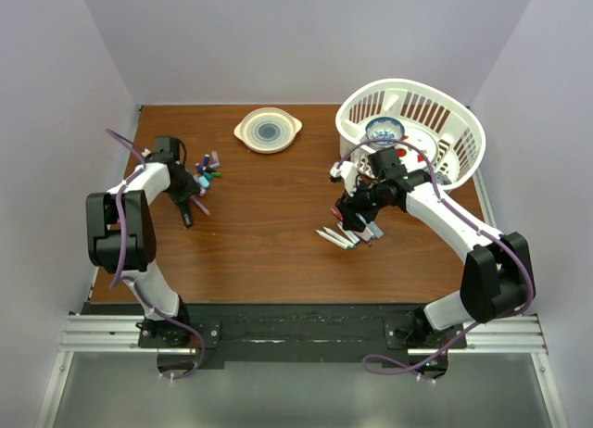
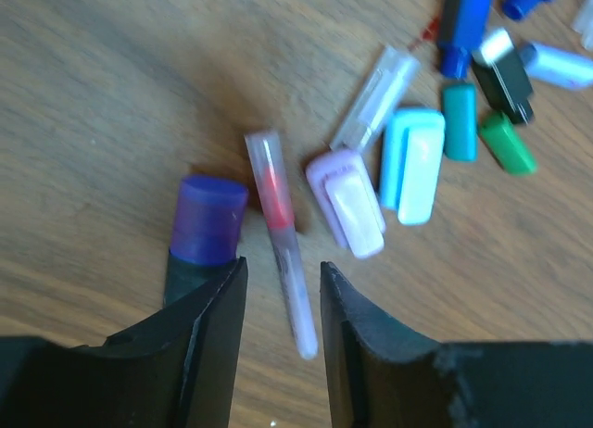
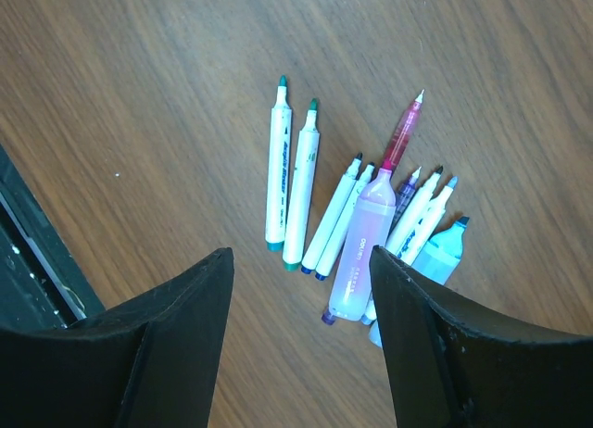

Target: Open the pen caps

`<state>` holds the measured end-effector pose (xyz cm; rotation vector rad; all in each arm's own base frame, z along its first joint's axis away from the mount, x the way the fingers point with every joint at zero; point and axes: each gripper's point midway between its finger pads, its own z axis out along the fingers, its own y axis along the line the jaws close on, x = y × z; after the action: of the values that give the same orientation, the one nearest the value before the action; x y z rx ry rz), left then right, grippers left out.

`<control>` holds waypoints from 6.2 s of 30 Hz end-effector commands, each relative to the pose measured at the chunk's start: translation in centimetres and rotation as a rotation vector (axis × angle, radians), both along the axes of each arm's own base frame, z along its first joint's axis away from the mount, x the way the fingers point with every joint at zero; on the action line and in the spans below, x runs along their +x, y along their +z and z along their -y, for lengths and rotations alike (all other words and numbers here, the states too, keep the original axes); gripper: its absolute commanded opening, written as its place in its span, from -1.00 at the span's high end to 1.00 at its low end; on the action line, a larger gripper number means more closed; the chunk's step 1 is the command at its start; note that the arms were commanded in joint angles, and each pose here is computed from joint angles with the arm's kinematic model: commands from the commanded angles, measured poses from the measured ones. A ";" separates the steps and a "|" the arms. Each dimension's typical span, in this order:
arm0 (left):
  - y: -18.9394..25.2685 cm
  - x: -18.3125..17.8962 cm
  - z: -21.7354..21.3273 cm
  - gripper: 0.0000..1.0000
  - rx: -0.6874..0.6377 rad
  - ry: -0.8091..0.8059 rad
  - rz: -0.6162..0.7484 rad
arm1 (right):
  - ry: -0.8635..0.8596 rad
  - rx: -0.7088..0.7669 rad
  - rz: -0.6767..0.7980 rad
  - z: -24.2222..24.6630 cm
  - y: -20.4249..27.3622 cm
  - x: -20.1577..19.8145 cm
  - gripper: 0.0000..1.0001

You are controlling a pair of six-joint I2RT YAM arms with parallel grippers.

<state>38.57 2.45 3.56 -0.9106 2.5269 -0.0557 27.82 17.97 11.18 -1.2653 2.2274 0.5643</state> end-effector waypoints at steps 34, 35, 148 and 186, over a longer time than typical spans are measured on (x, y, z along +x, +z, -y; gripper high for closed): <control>2.2 2.6 -2.2 1.00 0.086 0.041 0.007 | 0.059 0.099 0.087 -1.1 3.8 -0.5 -0.30; 3.1 2.5 -1.9 1.00 0.077 0.034 0.040 | 0.076 0.124 0.097 -1.4 4.4 -0.9 -0.30; 1.1 -0.5 4.7 0.50 -0.221 0.132 0.434 | 0.257 0.420 -0.207 -11.1 3.4 -7.4 1.00; 15.8 -0.4 7.3 -0.19 -0.157 -0.431 0.762 | -0.012 0.053 -0.015 -2.6 -0.8 0.3 1.00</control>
<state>39.66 -4.86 17.91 -0.4210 1.9536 -0.6626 27.37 20.38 9.83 -1.1940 2.2376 0.6464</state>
